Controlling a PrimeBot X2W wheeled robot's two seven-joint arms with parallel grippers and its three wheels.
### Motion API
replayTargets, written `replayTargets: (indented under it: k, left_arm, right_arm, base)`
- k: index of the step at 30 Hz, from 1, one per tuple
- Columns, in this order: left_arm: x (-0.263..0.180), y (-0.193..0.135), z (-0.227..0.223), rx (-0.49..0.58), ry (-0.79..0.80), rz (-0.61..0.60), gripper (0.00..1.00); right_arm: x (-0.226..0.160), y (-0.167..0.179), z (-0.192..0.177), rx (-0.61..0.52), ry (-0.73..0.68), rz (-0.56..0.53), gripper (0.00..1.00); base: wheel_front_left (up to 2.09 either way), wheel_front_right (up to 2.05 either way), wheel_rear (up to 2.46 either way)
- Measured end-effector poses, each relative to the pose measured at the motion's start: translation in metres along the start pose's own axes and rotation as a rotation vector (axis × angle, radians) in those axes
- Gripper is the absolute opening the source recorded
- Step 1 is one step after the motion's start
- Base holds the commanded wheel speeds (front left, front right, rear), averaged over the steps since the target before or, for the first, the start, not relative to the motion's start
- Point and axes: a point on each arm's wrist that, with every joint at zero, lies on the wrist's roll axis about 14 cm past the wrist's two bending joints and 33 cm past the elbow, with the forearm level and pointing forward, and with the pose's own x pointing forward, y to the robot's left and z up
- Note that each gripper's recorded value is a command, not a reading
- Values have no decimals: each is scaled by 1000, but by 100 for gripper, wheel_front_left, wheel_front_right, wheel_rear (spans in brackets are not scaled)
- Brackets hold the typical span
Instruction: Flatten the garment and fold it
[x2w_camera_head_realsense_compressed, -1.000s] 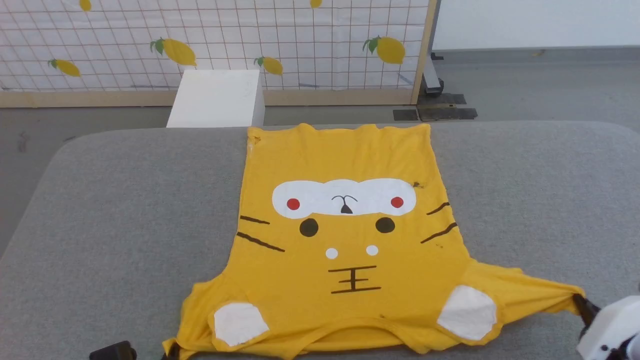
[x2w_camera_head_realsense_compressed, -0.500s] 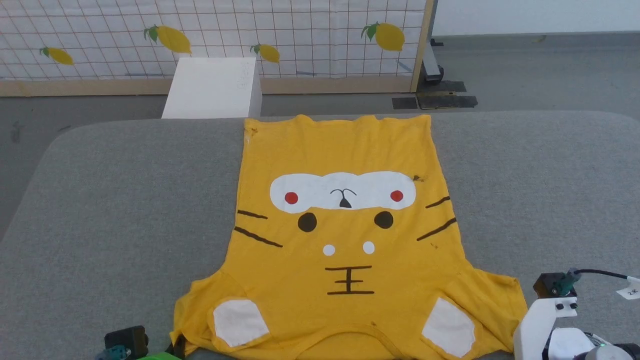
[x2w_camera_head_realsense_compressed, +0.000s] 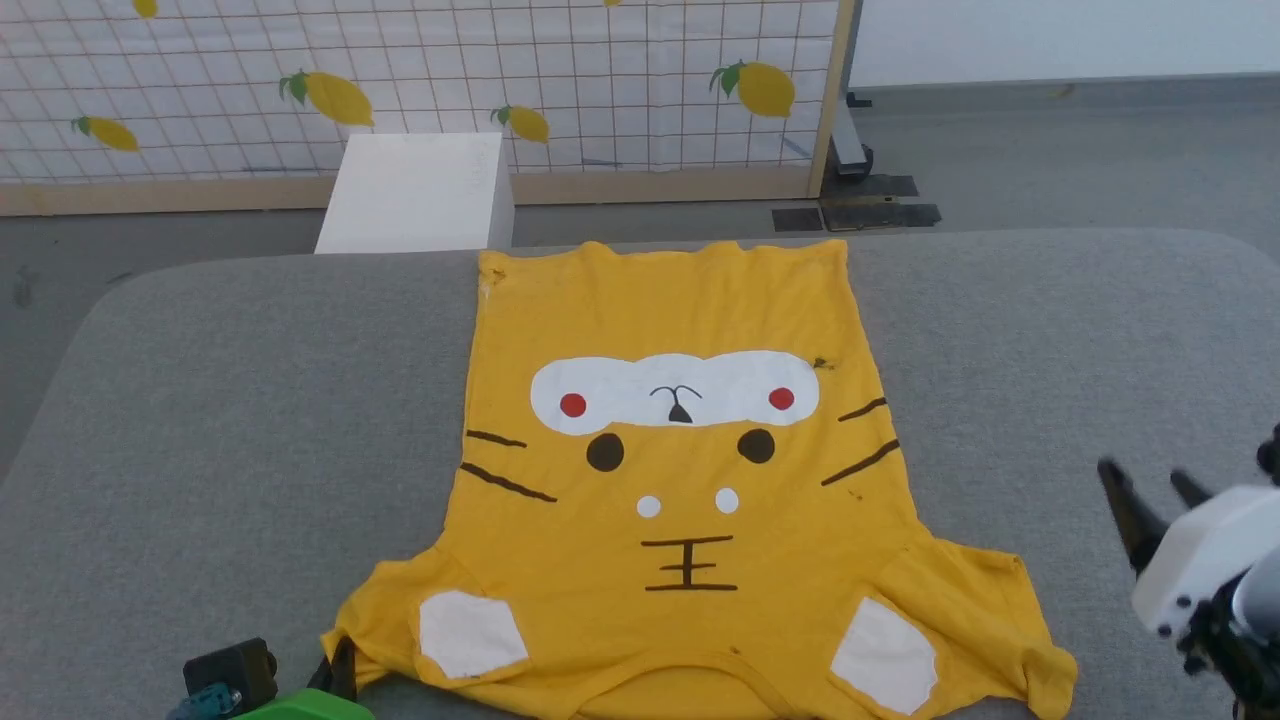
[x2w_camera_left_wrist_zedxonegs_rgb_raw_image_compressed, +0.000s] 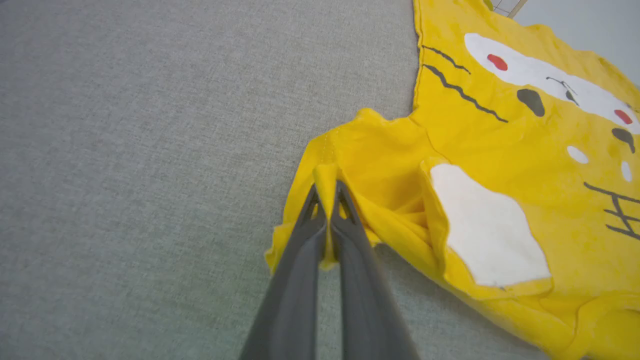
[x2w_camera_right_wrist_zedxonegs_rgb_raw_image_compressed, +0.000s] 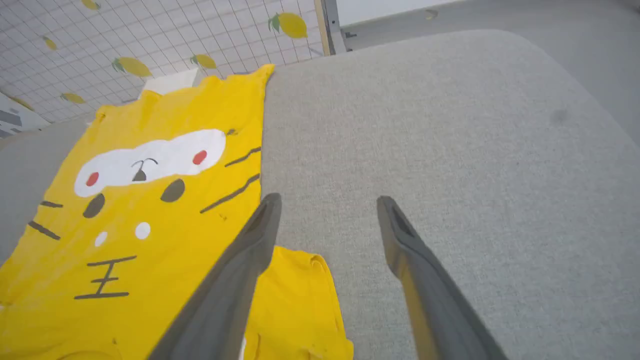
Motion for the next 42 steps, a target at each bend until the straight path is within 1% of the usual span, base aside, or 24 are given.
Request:
replayTargets:
  k: [6, 9, 14, 18, 20, 23, 28, 32, 35, 39, 42]
  left_arm:
    - [4, -6, 8, -1, -23, -16, 0]
    - [8, -12, 13, 0, -33, -27, 0]
    - [25, -27, 27, -3, -65, -58, 0]
    - [36, -32, 26, -26, -62, -58, 0]
    - [40, -32, 25, -37, -62, -51, 0]
    - [45, -31, 24, -60, -69, -35, 0]
    - [51, -22, 10, -94, -22, 0, 0]
    - [52, -10, -2, -103, 17, 45, 0]
    - [52, 0, -11, -105, 42, 82, 0]
    - [52, 10, -17, -106, 52, 119, 0]
    - [52, 15, -20, -106, 58, 138, 0]
  right_arm:
    - [17, 37, 70, 28, -267, 112, 100]
    - [36, 50, 96, 19, -337, 142, 100]
    - [83, 64, 136, -29, -370, 157, 100]
    - [134, 73, 148, -94, -294, 140, 100]
    - [160, 74, 145, -147, -223, 121, 100]
    - [198, 76, 130, -232, -87, 90, 100]
    - [252, 84, 92, -339, 146, 58, 100]
    - [282, 91, 59, -421, 298, 39, 100]
    - [301, 96, 33, -454, 388, 33, 100]
    - [318, 99, -1, -497, 489, 25, 100]
    - [327, 110, -24, -520, 540, 50, 100]
  base:
    - [0, 0, 0]
    - [0, 0, 0]
    - [0, 0, 0]
    - [0, 0, 0]
    - [0, 0, 0]
    - [0, 0, 0]
    - [0, 0, 0]
    - [0, 0, 0]
    - [0, 0, 0]
    - [0, 0, 0]
    - [0, 0, 0]
